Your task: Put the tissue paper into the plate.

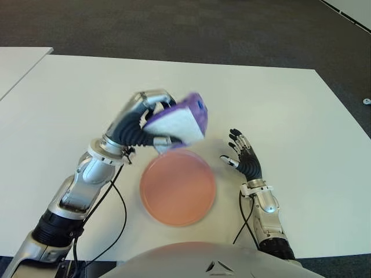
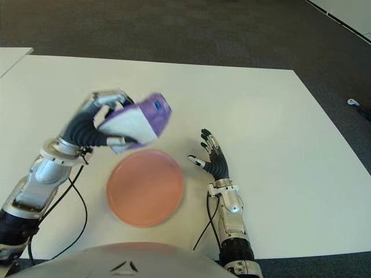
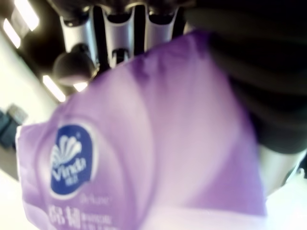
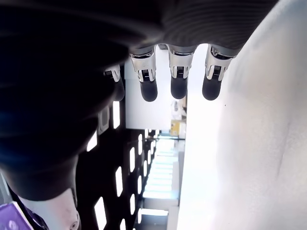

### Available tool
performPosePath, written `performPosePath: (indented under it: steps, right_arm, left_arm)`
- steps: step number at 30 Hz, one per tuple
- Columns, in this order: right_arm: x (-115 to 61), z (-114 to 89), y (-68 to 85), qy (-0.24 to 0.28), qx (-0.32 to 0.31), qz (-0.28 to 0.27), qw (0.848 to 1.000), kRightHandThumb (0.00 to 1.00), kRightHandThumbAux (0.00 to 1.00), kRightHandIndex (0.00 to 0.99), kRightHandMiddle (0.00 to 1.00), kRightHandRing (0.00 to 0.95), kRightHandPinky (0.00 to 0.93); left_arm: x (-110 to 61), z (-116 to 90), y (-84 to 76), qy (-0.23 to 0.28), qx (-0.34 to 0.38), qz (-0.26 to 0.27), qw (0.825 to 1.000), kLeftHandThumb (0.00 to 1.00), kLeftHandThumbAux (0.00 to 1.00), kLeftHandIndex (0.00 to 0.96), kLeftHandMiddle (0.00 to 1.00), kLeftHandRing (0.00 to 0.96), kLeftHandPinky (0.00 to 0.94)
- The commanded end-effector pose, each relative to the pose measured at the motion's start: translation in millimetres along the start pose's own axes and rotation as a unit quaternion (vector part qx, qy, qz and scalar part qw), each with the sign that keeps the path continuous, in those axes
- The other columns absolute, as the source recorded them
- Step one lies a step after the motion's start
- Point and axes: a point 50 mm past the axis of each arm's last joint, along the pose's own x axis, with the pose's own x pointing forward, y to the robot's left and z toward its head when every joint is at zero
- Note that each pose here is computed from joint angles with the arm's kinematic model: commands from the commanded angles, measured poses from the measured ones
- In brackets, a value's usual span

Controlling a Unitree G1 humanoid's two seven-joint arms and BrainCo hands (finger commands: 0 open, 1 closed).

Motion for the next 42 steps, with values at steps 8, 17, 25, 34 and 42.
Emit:
performPosePath:
  steps: [8,17,25,34,42]
  right_arm:
    - [-30.7,-44.6,13.1,0.137,0.036,-0.012,0.99,0.0,0.757,0.0,0.0,0.0,0.0]
    - [-28.8,-44.5,14.1,0.14,0.034,-0.017,0.989,0.0,0.744,0.0,0.0,0.0,0.0]
    - [-28.9,-45.5,13.5,0.138,0.039,-0.019,0.99,0.0,0.739,0.0,0.0,0.0,0.0]
    - [-29.1,-45.5,13.0,0.134,0.037,-0.014,0.99,0.0,0.721,0.0,0.0,0.0,0.0]
    - [-29.1,-47.2,11.9,0.138,0.038,-0.017,0.99,0.0,0.72,0.0,0.0,0.0,0.0]
  left_arm:
    - [-11.8,2.0,-6.2,0.0,0.033,-0.214,0.976,0.752,0.695,0.444,0.844,0.85,0.824]
    - [-20.4,-4.9,-21.2,0.007,0.1,-0.259,0.961,0.751,0.695,0.444,0.839,0.845,0.817]
    - [-19.5,-15.4,-29.1,0.007,0.163,-0.288,0.944,0.751,0.695,0.443,0.834,0.841,0.793]
    - [-18.2,-18.1,-28.5,0.007,0.195,-0.31,0.931,0.75,0.695,0.443,0.827,0.835,0.781]
    - [-18.5,-19.1,-33.0,0.006,0.206,-0.307,0.929,0.75,0.695,0.443,0.823,0.83,0.767]
